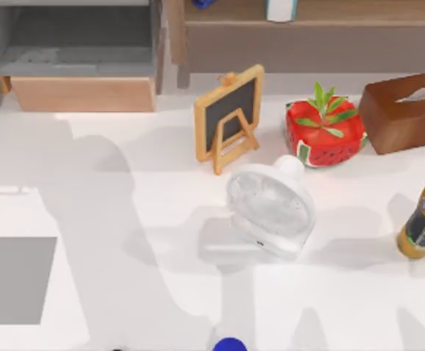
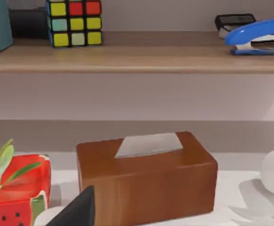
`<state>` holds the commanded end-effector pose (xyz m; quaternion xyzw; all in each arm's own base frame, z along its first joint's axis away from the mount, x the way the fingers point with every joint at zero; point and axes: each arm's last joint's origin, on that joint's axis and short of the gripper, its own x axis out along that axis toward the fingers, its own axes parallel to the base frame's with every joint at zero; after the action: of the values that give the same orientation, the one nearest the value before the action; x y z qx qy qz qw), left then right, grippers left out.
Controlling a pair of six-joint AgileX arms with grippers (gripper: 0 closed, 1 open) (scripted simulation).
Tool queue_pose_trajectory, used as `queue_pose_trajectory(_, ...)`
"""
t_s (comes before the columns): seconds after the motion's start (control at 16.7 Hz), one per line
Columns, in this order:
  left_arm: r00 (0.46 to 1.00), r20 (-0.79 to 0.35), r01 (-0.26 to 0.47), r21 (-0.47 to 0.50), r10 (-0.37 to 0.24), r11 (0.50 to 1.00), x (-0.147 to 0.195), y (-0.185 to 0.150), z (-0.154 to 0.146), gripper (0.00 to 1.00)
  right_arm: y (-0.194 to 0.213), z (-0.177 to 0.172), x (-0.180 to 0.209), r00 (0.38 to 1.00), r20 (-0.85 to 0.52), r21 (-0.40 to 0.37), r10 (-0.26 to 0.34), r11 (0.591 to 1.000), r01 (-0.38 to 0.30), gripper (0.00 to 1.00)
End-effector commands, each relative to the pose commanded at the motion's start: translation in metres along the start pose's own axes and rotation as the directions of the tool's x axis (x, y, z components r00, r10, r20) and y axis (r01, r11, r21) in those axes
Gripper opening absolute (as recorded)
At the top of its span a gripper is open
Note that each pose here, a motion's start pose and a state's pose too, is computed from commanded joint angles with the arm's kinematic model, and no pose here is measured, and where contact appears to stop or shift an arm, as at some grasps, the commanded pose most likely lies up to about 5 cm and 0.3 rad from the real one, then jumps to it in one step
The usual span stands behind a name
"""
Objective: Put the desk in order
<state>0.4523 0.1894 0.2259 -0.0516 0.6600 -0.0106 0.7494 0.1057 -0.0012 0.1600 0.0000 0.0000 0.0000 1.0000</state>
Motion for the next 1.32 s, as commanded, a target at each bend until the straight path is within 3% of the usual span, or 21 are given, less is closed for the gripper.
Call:
queue_pose_trajectory(0.3,0.992,0.069,0.102,0.008,-0.103,0.995,-0.045,0.002,-0.019,1.00,0.000,0.000,0.000,1.000,0.000,0.000,0.000,1.000,0.000,1.00)
queue_pose_trajectory(0.54,0.984,0.121,0.131,0.030,-0.133,0.991,-0.074,-0.003,-0.031,1.00,0.000,0.000,0.000,1.000,0.000,0.000,0.000,1.000,0.000,1.00)
queue_pose_trajectory(0.9,0.983,0.127,0.126,0.032,-0.129,0.992,-0.084,-0.006,-0.036,1.00,0.000,0.000,0.000,1.000,0.000,0.000,0.000,1.000,0.000,1.00)
queue_pose_trajectory(1.14,0.990,0.083,0.111,0.013,-0.111,0.994,-0.069,-0.002,-0.032,1.00,0.000,0.000,0.000,1.000,0.000,0.000,0.000,1.000,0.000,1.00)
queue_pose_trajectory(1.32,0.996,0.052,0.065,0.011,-0.066,0.998,-0.049,-0.003,-0.021,1.00,0.000,0.000,0.000,1.000,0.000,0.000,0.000,1.000,0.000,1.00)
